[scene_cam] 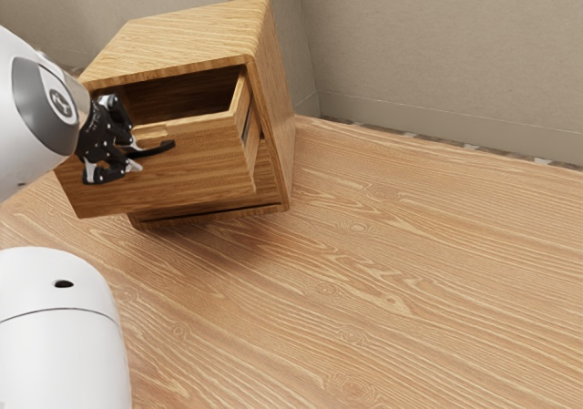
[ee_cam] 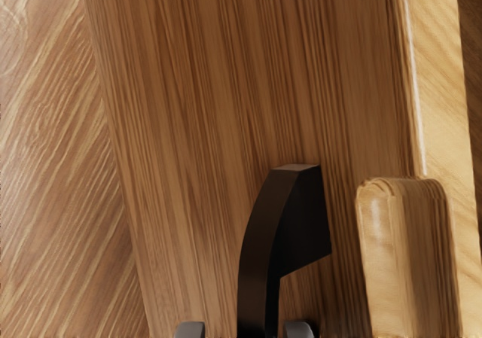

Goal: Pull the drawer handle with one arm to open the drawer

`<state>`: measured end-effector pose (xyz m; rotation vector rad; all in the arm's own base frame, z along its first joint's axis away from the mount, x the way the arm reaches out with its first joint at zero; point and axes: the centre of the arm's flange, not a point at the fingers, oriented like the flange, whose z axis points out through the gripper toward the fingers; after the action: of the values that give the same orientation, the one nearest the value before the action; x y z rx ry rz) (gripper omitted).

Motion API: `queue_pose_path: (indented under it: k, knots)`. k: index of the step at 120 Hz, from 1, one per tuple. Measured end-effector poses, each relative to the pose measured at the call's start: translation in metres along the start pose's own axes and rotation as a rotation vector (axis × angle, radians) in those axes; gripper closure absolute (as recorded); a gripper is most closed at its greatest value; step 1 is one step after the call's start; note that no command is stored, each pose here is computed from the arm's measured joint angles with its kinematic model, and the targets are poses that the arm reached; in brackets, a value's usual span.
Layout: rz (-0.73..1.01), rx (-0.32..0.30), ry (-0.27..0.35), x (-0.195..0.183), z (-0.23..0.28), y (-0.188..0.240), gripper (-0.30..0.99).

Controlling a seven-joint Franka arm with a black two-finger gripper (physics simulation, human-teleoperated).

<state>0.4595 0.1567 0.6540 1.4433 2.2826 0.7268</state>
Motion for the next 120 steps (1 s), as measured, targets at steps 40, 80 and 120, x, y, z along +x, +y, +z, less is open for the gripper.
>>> queue_pose_path:
  k: [40, 80, 120]
  knots:
    - [0.007, -0.005, -0.001, -0.007, -0.007, -0.006, 0.65]
    - [0.006, -0.003, 0.015, -0.014, -0.018, -0.017, 0.65]
    - [0.027, -0.057, 0.027, -0.027, -0.069, -0.024, 0.64]
